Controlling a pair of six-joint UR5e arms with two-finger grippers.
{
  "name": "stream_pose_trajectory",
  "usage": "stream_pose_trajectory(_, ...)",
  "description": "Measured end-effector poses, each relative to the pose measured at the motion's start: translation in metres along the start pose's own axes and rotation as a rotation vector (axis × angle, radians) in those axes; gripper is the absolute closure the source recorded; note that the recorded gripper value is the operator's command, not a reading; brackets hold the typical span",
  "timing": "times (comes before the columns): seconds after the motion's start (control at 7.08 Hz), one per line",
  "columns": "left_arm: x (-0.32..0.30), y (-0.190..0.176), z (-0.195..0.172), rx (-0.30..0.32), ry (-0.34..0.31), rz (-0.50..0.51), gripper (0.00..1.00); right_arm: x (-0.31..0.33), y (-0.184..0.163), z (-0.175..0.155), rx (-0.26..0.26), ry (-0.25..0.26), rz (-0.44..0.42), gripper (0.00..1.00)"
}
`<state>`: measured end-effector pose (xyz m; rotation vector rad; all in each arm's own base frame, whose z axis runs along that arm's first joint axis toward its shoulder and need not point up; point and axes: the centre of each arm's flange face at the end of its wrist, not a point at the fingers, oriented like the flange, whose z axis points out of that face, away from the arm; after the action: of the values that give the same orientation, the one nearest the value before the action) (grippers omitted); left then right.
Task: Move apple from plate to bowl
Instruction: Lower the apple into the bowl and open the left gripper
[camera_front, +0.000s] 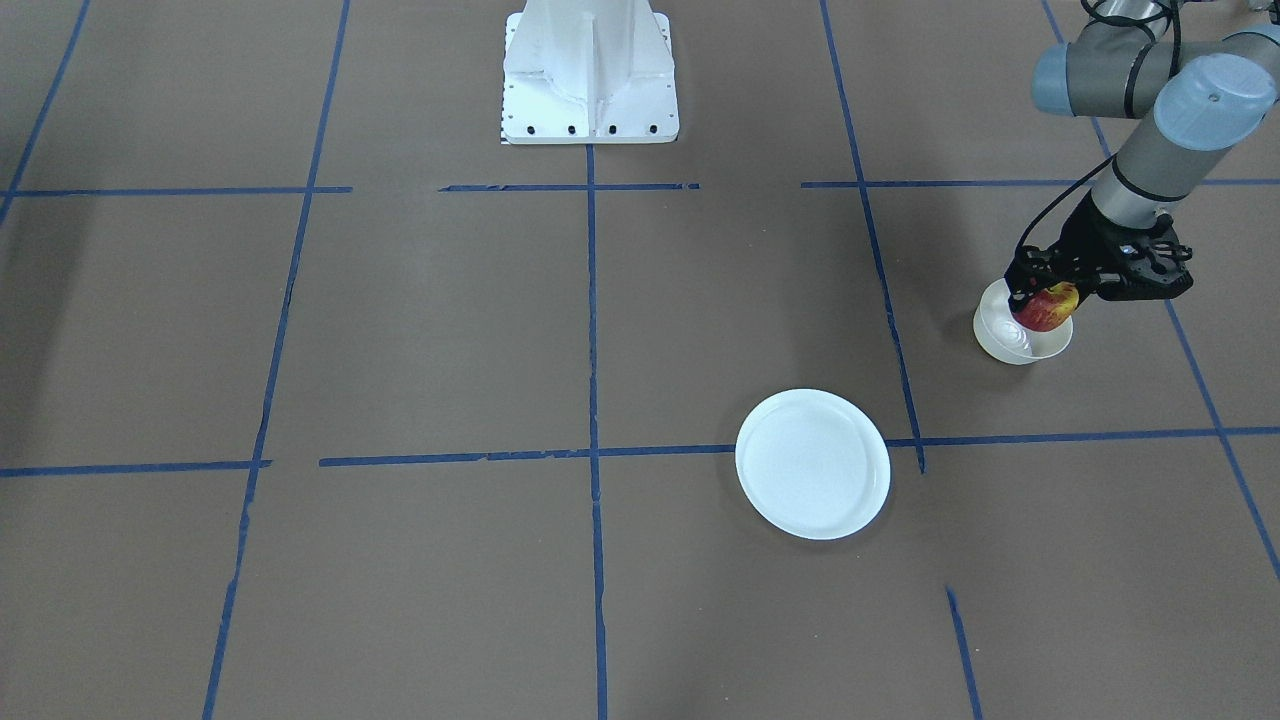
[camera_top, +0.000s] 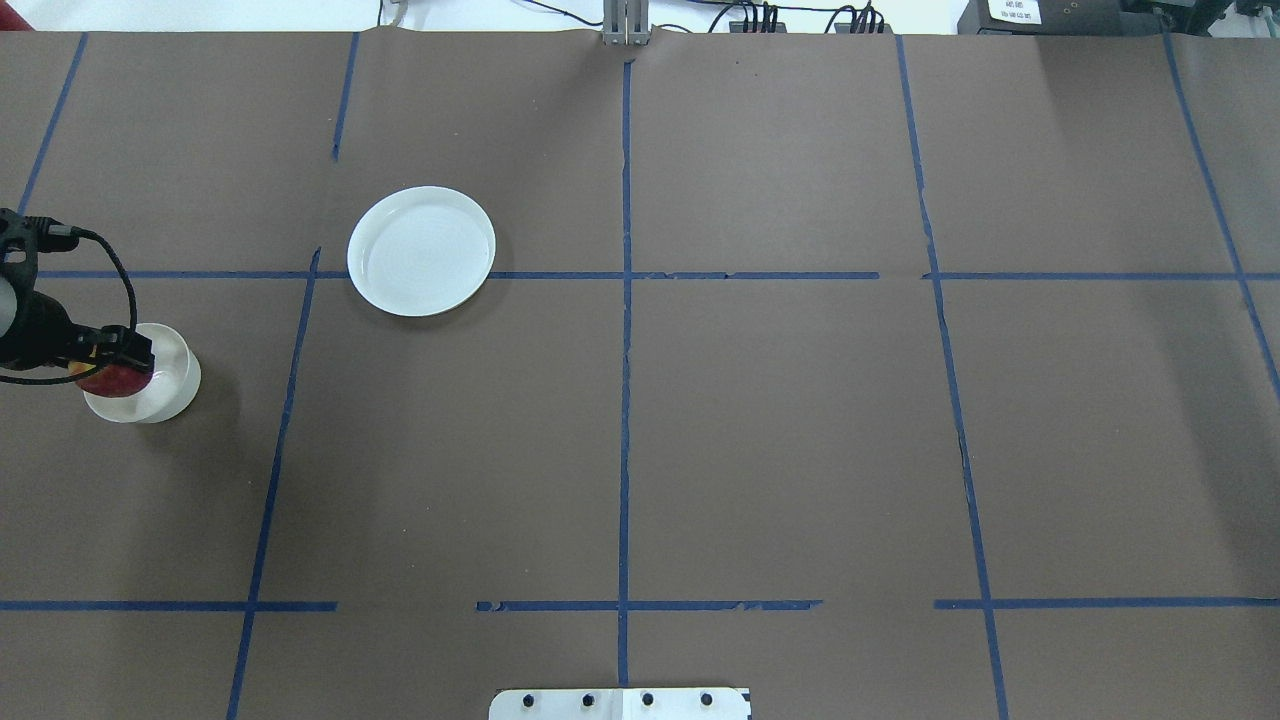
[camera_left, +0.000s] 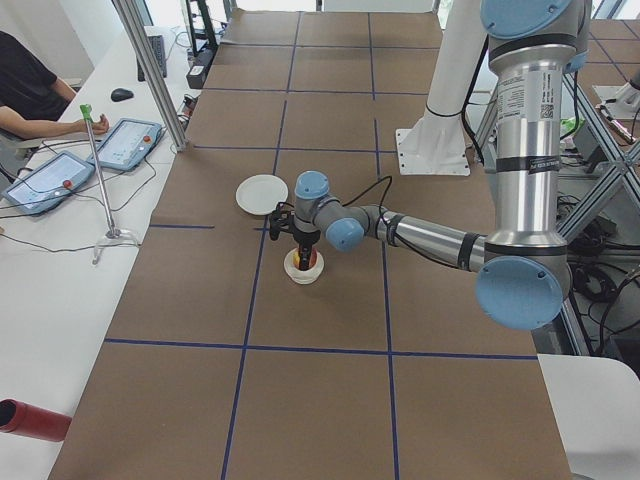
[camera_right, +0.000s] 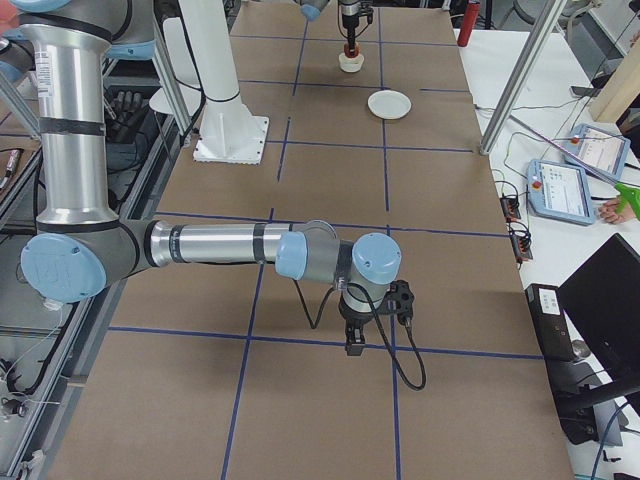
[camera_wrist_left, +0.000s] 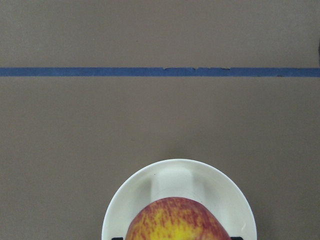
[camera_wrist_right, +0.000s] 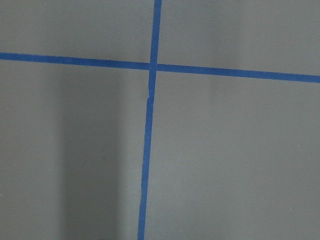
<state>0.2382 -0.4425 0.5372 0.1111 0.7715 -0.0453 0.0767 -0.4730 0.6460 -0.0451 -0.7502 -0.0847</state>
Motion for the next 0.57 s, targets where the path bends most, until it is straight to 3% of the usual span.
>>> stream_pose_trajectory(0.28, 0.004, 0.004, 0.016, -0.024, -0.006, 0.011, 1.0, 0.0, 0.0, 0.0, 0.0, 0.0, 0.0, 0.0)
stream_pose_trajectory(0.42, 0.005, 0.003, 0.02, -0.028, -0.006, 0.013, 0.65, 0.0, 0.0, 0.0, 0.0, 0.0, 0.0, 0.0)
stream_pose_trajectory(0.57, 0.006, 0.0, 0.024, -0.03, -0.005, 0.014, 0.01, 0.0, 0.0, 0.0, 0.0, 0.0, 0.0, 0.0)
